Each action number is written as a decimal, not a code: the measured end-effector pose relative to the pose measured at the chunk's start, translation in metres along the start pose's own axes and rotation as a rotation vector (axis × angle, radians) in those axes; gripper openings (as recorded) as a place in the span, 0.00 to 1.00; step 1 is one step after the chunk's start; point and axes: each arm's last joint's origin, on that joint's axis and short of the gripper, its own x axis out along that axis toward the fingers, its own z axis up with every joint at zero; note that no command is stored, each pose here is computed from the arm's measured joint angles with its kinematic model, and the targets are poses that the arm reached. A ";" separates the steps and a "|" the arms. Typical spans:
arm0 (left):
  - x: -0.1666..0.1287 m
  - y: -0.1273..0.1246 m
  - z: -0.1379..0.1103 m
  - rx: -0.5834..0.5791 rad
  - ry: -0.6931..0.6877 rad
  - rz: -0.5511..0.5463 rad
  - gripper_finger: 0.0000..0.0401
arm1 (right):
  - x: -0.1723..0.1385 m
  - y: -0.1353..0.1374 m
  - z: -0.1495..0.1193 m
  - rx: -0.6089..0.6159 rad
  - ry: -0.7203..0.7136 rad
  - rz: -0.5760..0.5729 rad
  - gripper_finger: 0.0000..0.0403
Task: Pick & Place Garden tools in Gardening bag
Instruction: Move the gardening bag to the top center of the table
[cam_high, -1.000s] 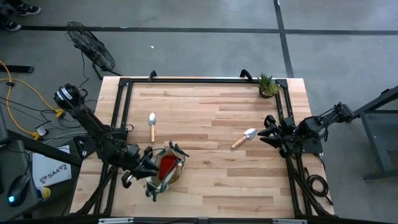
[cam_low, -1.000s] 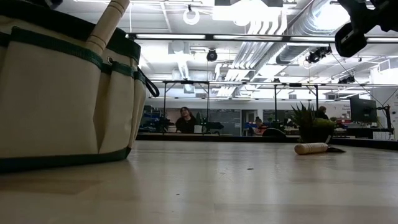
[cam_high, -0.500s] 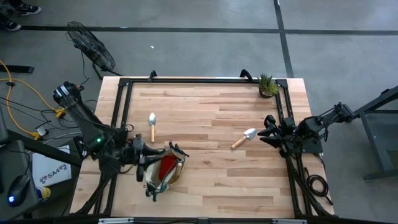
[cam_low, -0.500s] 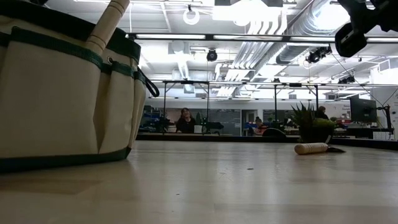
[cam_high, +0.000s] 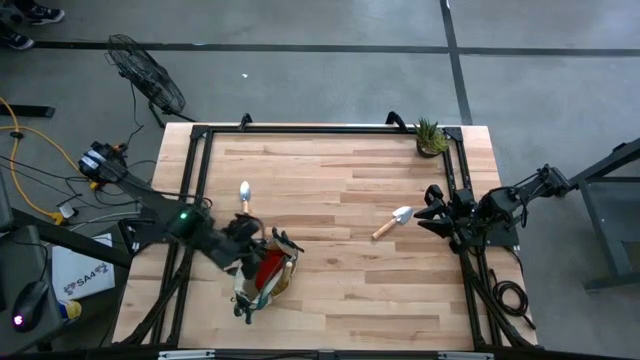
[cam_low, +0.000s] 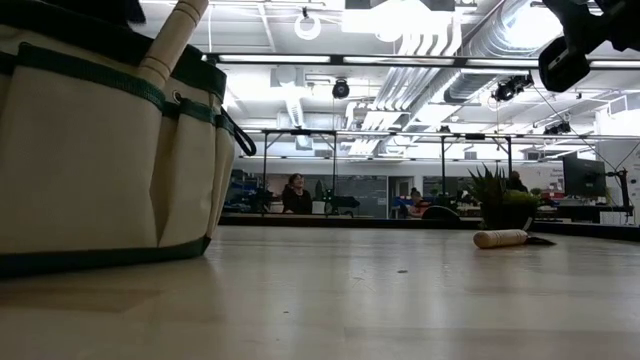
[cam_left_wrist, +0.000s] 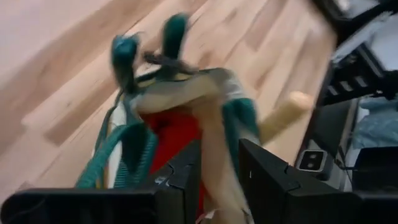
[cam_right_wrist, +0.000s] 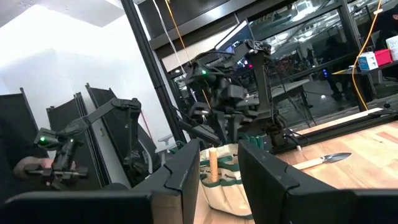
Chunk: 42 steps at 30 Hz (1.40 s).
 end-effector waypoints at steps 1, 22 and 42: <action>0.004 0.001 0.002 -0.014 0.013 0.012 0.26 | 0.000 0.000 0.000 0.000 0.000 0.000 0.26; -0.028 0.005 0.033 0.182 0.134 0.229 0.26 | 0.000 0.000 0.000 0.000 0.000 0.000 0.26; 0.019 0.011 0.049 0.165 0.250 0.283 0.68 | 0.000 0.000 0.000 0.000 0.000 0.000 0.26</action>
